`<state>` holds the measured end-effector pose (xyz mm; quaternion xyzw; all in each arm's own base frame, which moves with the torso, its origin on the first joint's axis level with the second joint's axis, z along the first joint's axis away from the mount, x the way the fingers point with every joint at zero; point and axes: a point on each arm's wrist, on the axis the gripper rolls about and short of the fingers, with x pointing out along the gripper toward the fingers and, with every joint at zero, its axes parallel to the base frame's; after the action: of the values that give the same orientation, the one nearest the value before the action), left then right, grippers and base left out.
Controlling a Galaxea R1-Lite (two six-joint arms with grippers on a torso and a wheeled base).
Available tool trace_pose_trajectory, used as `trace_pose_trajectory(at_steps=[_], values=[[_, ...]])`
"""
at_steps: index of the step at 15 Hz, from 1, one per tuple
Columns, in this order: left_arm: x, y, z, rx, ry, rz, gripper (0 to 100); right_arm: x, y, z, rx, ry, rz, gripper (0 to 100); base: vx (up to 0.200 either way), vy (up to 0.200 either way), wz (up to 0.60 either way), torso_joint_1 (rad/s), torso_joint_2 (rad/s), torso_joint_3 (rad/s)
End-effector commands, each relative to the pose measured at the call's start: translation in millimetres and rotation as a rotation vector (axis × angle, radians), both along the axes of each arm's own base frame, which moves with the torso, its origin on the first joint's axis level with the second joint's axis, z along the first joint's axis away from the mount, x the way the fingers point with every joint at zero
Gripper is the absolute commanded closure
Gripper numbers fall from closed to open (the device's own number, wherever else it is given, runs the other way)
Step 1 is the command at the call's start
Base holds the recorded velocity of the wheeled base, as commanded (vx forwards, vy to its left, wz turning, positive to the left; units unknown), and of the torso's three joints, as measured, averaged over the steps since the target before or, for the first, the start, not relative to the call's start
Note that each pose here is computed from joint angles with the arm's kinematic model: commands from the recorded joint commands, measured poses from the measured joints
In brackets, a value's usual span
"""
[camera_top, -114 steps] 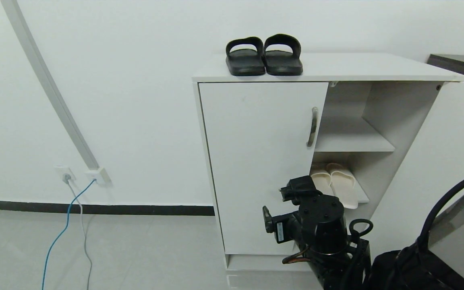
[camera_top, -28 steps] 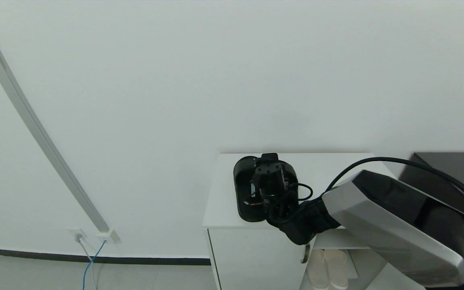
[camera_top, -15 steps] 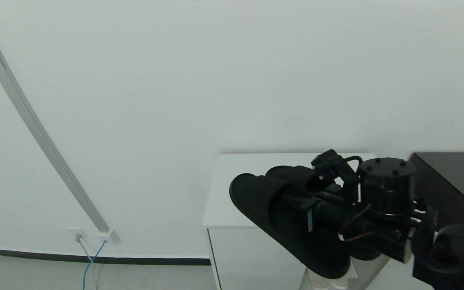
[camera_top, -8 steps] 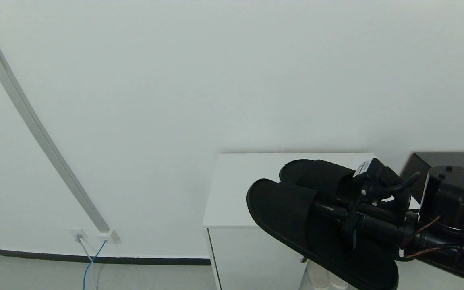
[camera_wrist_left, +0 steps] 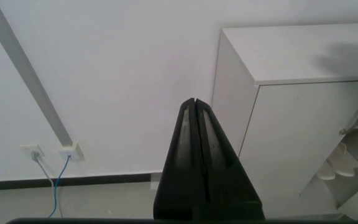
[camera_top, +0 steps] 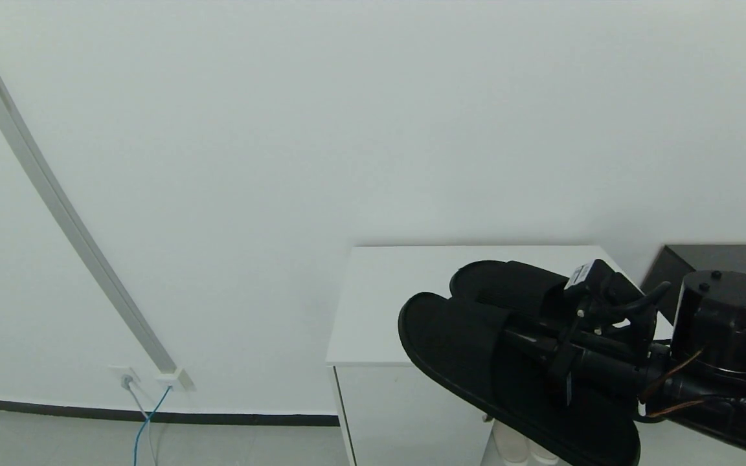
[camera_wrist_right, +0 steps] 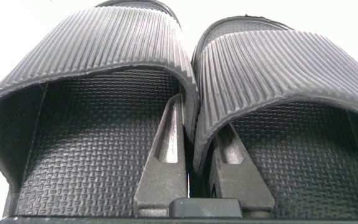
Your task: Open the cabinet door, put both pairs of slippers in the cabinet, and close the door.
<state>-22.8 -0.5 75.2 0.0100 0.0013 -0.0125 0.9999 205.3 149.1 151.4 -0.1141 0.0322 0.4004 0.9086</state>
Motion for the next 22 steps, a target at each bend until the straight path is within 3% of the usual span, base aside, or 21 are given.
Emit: trace_pose_trajectory(at_steps=[1, 7, 22], values=[[-0.1, 0.0, 0.4, 0.000, -0.001, 0.000, 100, 1.4, 1.7, -3.8, -0.009, 0.012, 0.002, 100, -0.200, 0.000, 0.00, 0.002, 0.00, 0.002], [0.1, 0.0, 0.0, 0.000, 0.002, 0.000, 100, 0.1, 2.7, -6.8, -0.015, 0.023, 0.010, 100, -0.200, 0.000, 0.00, 0.000, 0.00, 0.002], [0.1, 0.0, 0.0, -0.002, 0.002, 0.002, 100, -6.8, 4.9, -11.9, -0.027, 0.040, 0.050, 100, 0.000, 0.000, 0.00, 0.000, 0.00, 0.000]])
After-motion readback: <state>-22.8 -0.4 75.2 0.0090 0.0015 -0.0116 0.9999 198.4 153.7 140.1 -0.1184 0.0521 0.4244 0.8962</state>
